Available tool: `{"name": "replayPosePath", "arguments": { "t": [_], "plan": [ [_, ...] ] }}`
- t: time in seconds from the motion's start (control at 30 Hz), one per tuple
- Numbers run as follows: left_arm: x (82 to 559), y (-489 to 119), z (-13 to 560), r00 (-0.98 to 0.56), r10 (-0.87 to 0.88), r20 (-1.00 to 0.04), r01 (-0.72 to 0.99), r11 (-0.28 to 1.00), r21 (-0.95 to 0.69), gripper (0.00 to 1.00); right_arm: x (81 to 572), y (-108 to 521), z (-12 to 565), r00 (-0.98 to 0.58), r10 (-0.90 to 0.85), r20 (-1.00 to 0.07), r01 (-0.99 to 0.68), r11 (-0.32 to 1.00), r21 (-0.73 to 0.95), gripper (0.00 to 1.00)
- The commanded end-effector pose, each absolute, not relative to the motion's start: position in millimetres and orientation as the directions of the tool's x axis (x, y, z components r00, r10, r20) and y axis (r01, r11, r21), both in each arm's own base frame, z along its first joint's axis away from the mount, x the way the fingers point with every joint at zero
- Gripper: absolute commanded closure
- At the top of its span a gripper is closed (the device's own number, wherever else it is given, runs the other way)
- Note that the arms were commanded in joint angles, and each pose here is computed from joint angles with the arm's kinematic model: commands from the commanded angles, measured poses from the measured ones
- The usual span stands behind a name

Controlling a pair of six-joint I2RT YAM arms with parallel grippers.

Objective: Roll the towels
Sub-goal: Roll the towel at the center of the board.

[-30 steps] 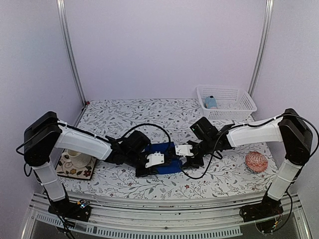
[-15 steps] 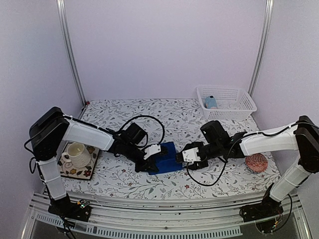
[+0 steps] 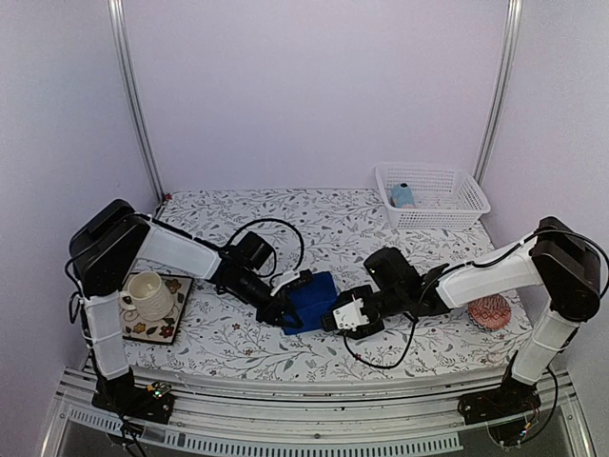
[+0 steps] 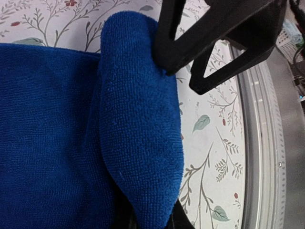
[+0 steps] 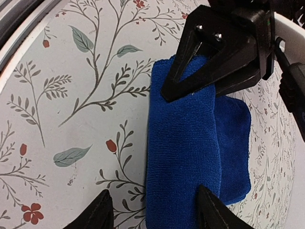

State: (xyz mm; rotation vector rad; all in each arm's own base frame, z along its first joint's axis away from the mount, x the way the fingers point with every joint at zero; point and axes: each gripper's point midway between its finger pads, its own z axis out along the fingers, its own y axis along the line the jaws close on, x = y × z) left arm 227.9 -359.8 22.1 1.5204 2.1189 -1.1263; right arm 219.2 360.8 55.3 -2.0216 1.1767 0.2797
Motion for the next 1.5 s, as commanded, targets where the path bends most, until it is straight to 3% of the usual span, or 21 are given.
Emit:
{"name": "replayPosePath", "arguments": {
  "t": [0.0, 0.37, 0.67, 0.83, 0.93, 1.13, 1.23, 1.33, 1.47],
  "plan": [
    [213.0, -339.5, -11.6, -0.522, 0.706, -0.479, 0.797, 0.203, -0.57, 0.98, 234.3, 375.0, 52.1, 0.581, -0.65, -0.49, -0.778, -0.267, -0.569, 0.39],
    [219.8, -333.5, -20.6, -0.565, 0.697, -0.441, 0.756, 0.223, -0.616, 0.96, 266.6, 385.7, 39.4, 0.562, -0.71, -0.423, -0.736, -0.196, -0.648, 0.43],
    [225.6, -328.4, -28.5, -0.614, 0.683, -0.397, 0.705, 0.248, -0.664, 0.94, 257.2, 387.5, 29.2, 0.552, -0.701, -0.451, -0.771, -0.223, -0.597, 0.66],
    [228.8, -326.4, -29.5, -0.629, 0.671, -0.392, 0.691, 0.252, -0.678, 0.82, 249.2, 382.4, 22.1, 0.523, -0.713, -0.466, -0.807, -0.239, -0.541, 0.77],
    [230.7, -325.2, -27.0, -0.63, 0.667, -0.399, 0.697, 0.258, -0.669, 0.7, 244.5, 380.8, 20.7, 0.505, -0.719, -0.478, -0.826, -0.242, -0.509, 0.8],
    [234.3, -322.6, -20.3, -0.623, 0.656, -0.426, 0.723, 0.274, -0.635, 0.36, 237.1, 376.8, 20.8, 0.47, -0.725, -0.503, -0.86, -0.249, -0.446, 0.8],
    [236.0, -321.5, -19.7, -0.622, 0.653, -0.432, 0.732, 0.288, -0.617, 0.24, 234.5, 372.2, 17.8, 0.444, -0.74, -0.506, -0.878, -0.248, -0.408, 0.84],
    [239.6, -320.1, -18.2, -0.624, 0.645, -0.442, 0.741, 0.307, -0.598, 0.17, 230.3, 367.5, 17.4, 0.426, -0.749, -0.507, -0.891, -0.248, -0.381, 0.84],
    [239.9, -321.6, -24.6, -0.621, 0.643, -0.448, 0.746, 0.311, -0.589, 0.16, 221.8, 356.6, 20.2, 0.399, -0.761, -0.511, -0.906, -0.241, -0.348, 0.84]
  ]
}}
